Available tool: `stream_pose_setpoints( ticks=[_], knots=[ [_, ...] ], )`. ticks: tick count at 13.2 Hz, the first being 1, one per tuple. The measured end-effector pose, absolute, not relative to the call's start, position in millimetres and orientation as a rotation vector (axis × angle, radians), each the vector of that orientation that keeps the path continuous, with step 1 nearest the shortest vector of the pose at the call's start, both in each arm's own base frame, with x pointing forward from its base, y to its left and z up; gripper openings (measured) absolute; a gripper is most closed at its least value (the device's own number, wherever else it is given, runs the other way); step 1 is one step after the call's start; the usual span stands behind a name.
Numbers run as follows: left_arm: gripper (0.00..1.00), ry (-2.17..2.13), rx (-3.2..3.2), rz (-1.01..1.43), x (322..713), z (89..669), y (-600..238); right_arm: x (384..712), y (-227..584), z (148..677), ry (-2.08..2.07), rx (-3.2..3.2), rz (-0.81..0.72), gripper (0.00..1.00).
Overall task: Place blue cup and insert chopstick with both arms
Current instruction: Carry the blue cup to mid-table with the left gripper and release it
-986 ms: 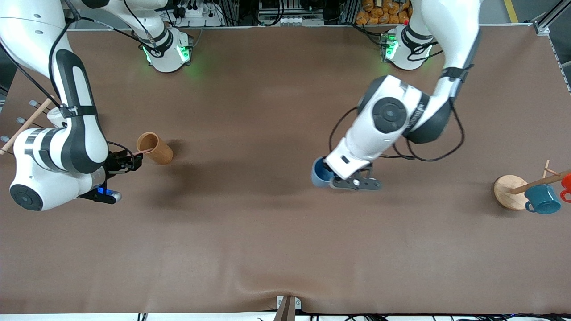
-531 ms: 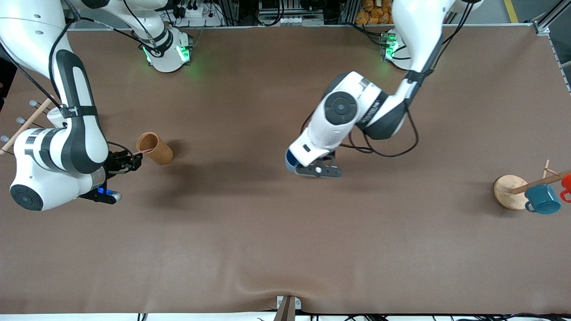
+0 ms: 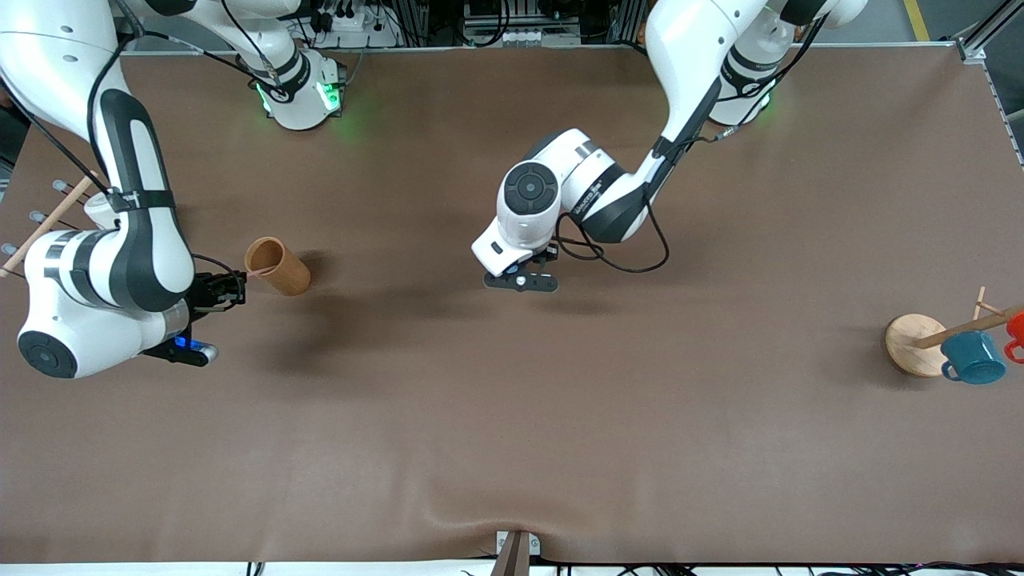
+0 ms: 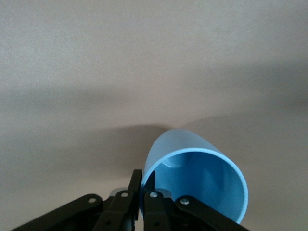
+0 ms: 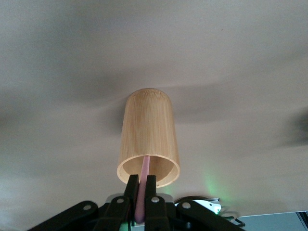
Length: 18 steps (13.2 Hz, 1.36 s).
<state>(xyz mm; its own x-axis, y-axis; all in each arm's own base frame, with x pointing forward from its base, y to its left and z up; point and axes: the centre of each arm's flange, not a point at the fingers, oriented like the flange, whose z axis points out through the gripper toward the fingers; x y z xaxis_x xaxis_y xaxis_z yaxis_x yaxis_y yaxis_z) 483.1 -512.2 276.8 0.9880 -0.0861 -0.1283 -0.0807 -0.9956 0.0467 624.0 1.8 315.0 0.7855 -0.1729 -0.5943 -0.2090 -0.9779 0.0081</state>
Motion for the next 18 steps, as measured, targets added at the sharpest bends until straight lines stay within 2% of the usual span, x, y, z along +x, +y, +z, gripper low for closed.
stream_pose_setpoints(
  ticks=[4,6,7,10,12,14,15,18],
  knots=[
    [0.05,-0.134,3.119,-0.221,483,255,-510,625,2,317,0.299,-2.914,0.953,0.09],
    [0.09,-0.131,3.122,-0.221,485,252,-510,630,3,327,0.269,-2.918,0.928,0.09],
    [0.18,-0.133,3.122,-0.213,486,253,-510,633,4,336,0.241,-2.92,0.91,0.09],
    [0.52,-0.13,3.112,-0.151,497,272,-510,642,8,369,0.179,-2.928,0.864,0.09],
    [0.72,-0.08,3.091,-0.077,518,316,-496,645,16,389,0.148,-2.933,0.856,0.09],
    [0.94,0.012,3.088,-0.019,543,384,-456,645,28,402,0.116,-2.939,0.857,0.09],
    [1.0,0.074,3.085,0.016,557,420,-427,645,33,406,0.103,-2.942,0.857,0.09],
    [1.0,0.233,3.076,0.101,589,512,-321,645,52,422,0.048,-2.976,0.854,0.09]
  ],
)
